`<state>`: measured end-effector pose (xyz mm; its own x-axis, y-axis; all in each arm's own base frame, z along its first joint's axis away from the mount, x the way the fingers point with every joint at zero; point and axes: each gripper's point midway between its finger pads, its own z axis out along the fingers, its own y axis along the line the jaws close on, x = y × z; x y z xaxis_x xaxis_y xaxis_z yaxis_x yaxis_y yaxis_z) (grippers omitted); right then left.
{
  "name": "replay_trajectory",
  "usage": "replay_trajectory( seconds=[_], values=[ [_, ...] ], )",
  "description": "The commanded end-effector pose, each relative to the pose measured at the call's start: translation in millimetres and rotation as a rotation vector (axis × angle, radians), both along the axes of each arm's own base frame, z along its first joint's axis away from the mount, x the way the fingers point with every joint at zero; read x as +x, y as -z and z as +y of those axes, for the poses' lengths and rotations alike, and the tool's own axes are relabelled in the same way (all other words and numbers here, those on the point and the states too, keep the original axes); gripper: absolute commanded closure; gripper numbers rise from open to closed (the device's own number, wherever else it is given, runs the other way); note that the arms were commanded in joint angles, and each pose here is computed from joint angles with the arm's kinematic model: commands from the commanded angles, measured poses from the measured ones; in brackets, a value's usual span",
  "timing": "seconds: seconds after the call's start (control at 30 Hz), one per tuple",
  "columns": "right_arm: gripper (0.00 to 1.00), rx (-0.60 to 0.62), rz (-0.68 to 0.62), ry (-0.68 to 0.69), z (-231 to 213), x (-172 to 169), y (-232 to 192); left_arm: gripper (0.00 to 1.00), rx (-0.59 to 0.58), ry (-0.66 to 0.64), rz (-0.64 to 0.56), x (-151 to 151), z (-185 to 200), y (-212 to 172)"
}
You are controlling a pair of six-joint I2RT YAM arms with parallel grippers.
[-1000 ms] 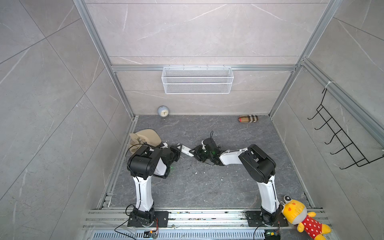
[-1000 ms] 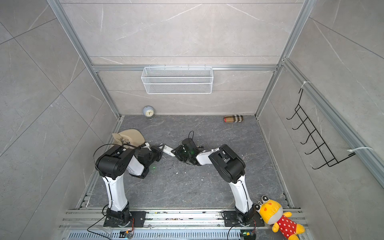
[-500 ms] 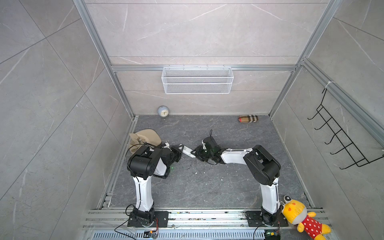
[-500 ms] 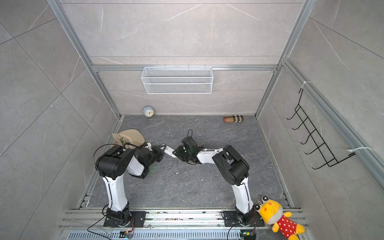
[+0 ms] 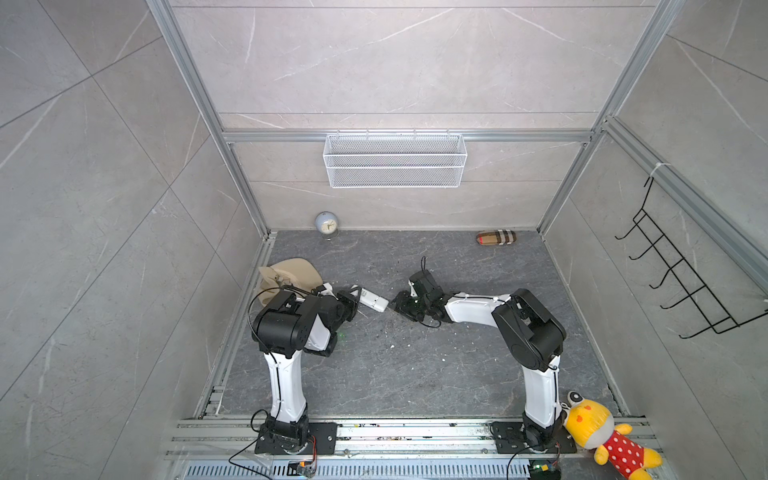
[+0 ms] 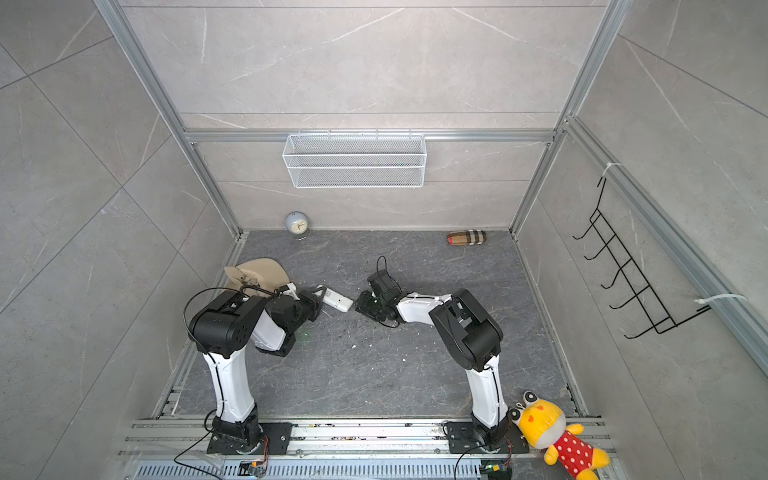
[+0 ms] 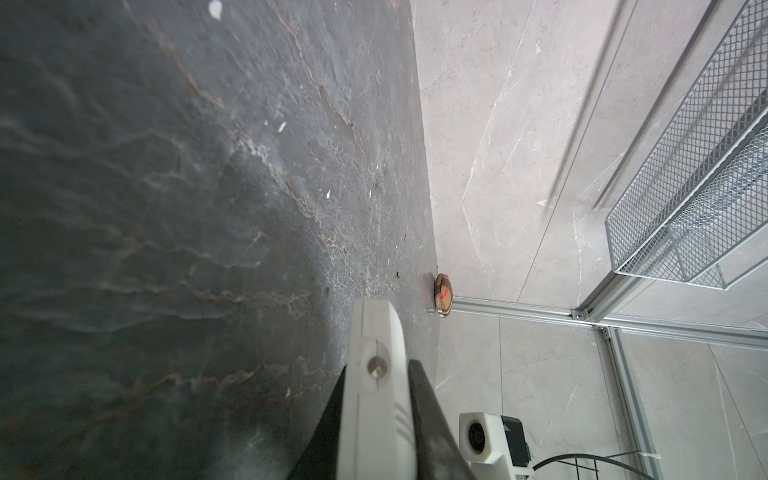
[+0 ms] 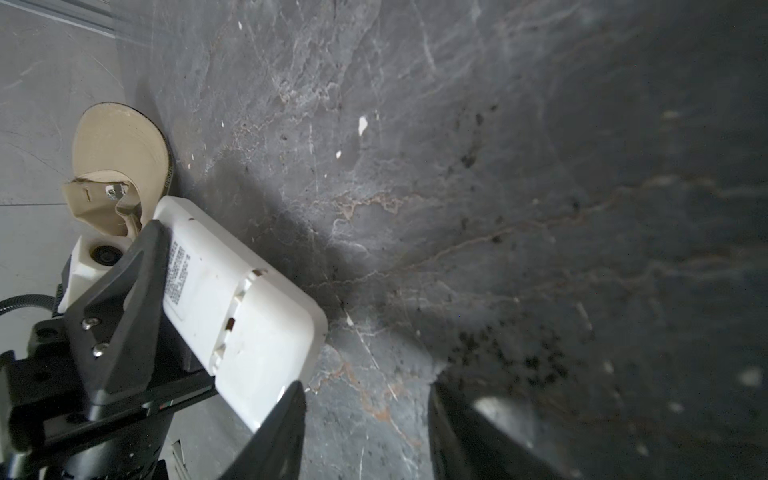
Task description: Load the batteries into the remote control
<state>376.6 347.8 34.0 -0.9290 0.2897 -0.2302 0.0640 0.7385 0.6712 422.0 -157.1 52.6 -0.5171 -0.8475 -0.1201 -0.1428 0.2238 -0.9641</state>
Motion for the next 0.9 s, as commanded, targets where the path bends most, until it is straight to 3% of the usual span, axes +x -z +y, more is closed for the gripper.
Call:
replay_trajectory(
  seconds=[0.0,0.1,0.23,0.57,0.87],
  values=[
    [0.42,-0.084,0.075,0.006,-18,-19,23,1.0,0.004,0.003,-0.094,7,-2,-19],
    [0.29,0.013,0.047,0.017,-7,-14,8,1.0,-0.005,-0.004,-0.101,8,-1,-24],
    [0.23,0.16,0.067,0.051,11,-8,-6,1.0,-0.028,-0.012,-0.101,9,-1,-30],
    [0.25,0.399,0.134,0.155,36,7,-2,1.0,-0.087,-0.01,-0.126,14,-5,-50],
    [0.28,0.383,0.164,0.19,36,7,7,1.0,-0.1,-0.013,-0.128,15,-6,-53]
  ],
)
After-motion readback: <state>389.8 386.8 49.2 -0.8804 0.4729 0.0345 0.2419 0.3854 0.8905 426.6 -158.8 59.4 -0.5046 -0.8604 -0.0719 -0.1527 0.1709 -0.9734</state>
